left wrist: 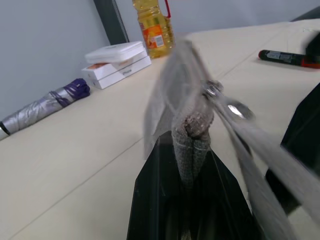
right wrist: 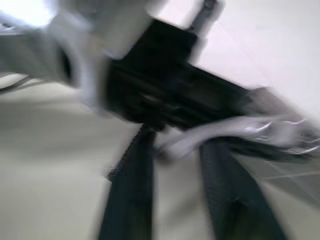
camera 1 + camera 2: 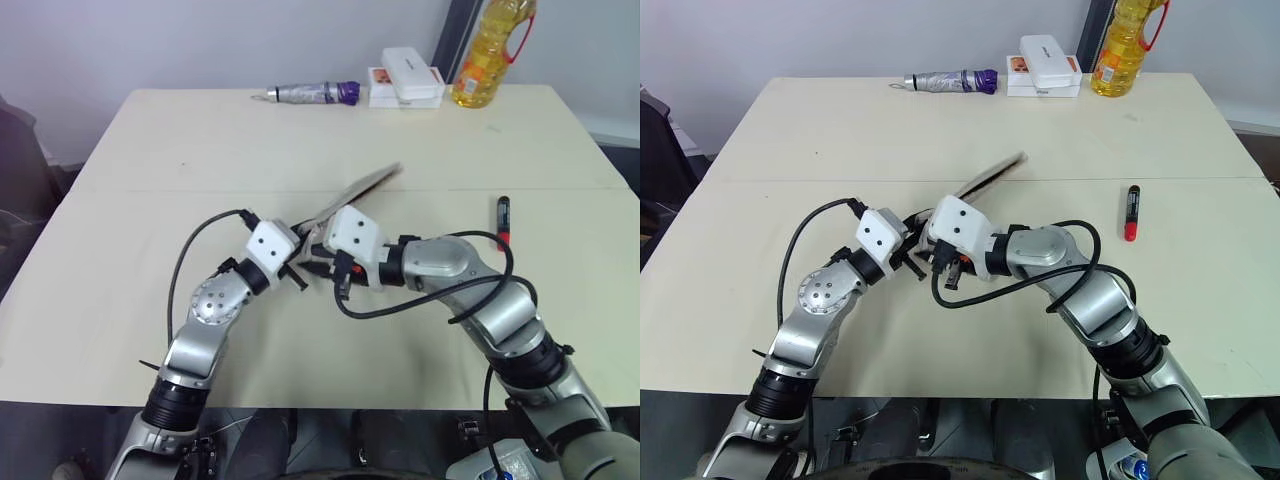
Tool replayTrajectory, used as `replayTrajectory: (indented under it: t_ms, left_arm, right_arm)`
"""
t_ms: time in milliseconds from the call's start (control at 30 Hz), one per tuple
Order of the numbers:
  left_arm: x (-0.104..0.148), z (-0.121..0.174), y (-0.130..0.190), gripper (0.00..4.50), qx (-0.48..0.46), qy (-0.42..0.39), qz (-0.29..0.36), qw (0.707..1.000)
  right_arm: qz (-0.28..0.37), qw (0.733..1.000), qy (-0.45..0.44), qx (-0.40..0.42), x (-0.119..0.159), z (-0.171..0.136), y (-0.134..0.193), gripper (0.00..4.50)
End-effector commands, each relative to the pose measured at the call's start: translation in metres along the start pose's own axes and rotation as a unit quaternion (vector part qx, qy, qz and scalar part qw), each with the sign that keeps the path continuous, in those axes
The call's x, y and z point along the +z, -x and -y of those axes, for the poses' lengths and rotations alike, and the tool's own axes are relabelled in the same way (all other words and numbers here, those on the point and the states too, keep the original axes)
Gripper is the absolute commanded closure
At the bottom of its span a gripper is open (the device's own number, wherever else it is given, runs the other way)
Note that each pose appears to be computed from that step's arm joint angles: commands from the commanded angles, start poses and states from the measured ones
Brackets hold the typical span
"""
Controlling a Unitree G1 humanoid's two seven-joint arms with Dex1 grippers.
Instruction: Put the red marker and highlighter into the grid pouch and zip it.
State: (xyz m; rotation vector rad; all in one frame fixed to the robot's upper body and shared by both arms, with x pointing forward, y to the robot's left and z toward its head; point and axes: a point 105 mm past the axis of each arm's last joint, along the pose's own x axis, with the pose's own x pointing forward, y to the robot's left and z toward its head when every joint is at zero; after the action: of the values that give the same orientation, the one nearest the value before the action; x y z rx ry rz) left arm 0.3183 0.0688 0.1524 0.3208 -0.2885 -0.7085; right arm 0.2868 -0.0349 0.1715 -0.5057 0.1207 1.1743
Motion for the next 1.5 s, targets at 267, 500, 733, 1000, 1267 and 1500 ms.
replayTrajectory:
  t_ms: [267, 500, 733, 1000, 1267, 1500]
  left_arm:
    - [0.000, -0.011, 0.009, 4.50, -0.015, -0.076, -0.001, 0.997]
    - [-0.003, 0.002, 0.002, 4.50, -0.039, -0.084, 0.008, 0.996]
    - [-0.002, 0.009, -0.003, 4.50, -0.045, -0.078, 0.014, 0.996]
    - [-0.001, 0.006, -0.004, 4.50, -0.029, -0.072, 0.016, 0.997]
    - [-0.004, 0.006, -0.001, 4.50, -0.034, -0.071, 0.012, 0.997]
    - [-0.004, 0.006, -0.002, 4.50, -0.037, -0.069, 0.014, 0.997]
  right_arm:
    - [-0.151, 0.942, -0.085, -0.286, -0.073, 0.092, 0.146, 1.07]
    - [-0.199, 0.823, -0.225, -0.482, -0.146, 0.115, 0.214, 1.07]
    - [-0.162, 0.791, -0.291, -0.513, -0.173, 0.120, 0.200, 1.07]
    - [-0.148, 0.779, -0.276, -0.544, -0.175, 0.134, 0.201, 4.24]
    - [-0.170, 0.913, -0.007, -0.370, -0.100, 0.117, 0.168, 4.24]
    - [-0.154, 0.947, 0.063, -0.274, -0.070, 0.093, 0.150, 4.24]
